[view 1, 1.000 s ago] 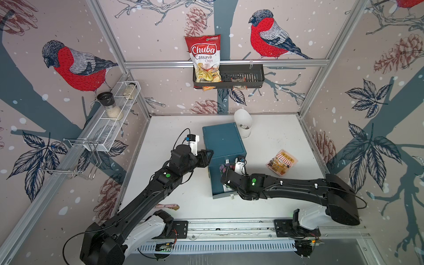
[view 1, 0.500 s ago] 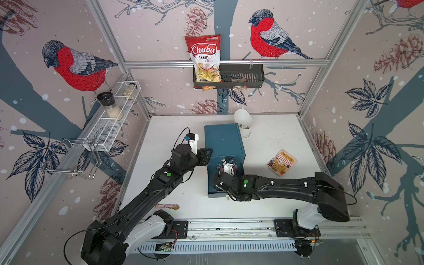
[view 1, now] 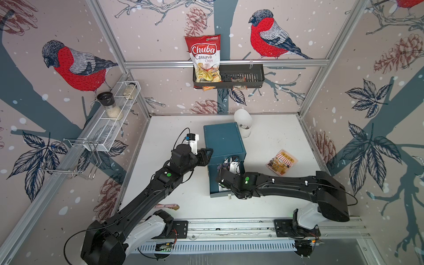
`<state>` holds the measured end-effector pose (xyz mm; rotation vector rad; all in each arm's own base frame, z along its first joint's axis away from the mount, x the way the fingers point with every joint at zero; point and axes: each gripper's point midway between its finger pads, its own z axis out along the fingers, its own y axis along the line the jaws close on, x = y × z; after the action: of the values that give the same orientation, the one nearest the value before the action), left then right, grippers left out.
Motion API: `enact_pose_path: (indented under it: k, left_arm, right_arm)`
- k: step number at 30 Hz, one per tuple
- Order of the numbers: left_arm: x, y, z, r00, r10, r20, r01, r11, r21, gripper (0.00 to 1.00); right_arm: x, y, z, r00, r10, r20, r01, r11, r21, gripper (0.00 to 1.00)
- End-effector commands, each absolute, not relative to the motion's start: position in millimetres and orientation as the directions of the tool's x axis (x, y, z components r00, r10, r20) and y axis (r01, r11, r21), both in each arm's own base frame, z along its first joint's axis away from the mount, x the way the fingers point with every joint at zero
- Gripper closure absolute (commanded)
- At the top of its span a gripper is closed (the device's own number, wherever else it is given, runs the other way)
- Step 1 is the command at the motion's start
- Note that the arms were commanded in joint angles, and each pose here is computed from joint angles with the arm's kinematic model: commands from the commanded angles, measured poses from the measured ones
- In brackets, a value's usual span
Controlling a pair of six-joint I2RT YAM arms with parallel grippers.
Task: Take the seed bags out of the drawer
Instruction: Adjust the seed packet in the drawer.
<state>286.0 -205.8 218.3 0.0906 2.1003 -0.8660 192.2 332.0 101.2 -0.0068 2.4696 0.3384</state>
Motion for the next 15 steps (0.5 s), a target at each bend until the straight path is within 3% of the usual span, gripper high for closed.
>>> enact_pose_path:
  k: [1, 9, 15]
  left_arm:
    - [263.1, -201.0, 175.5, -0.754, -0.119, -0.646, 0.319, 0.794, -0.518, 0.52]
    - [260.4, -204.2, 171.2, -0.767, -0.125, -0.630, 0.317, 0.779, -0.541, 0.53]
    - [260.4, -201.6, 168.4, -0.765, -0.123, -0.632, 0.311, 0.789, -0.530, 0.53]
  right_arm:
    - [196.8, 339.0, 94.9, -0.794, 0.090, -0.601, -0.081, 0.964, 0.252, 0.31]
    - [183.9, 394.3, 112.2, -0.805, 0.014, -0.593, -0.257, 0.893, 0.370, 0.34]
    - [187.2, 393.4, 136.2, -0.782, 0.033, -0.622, -0.266, 0.885, 0.381, 0.35]
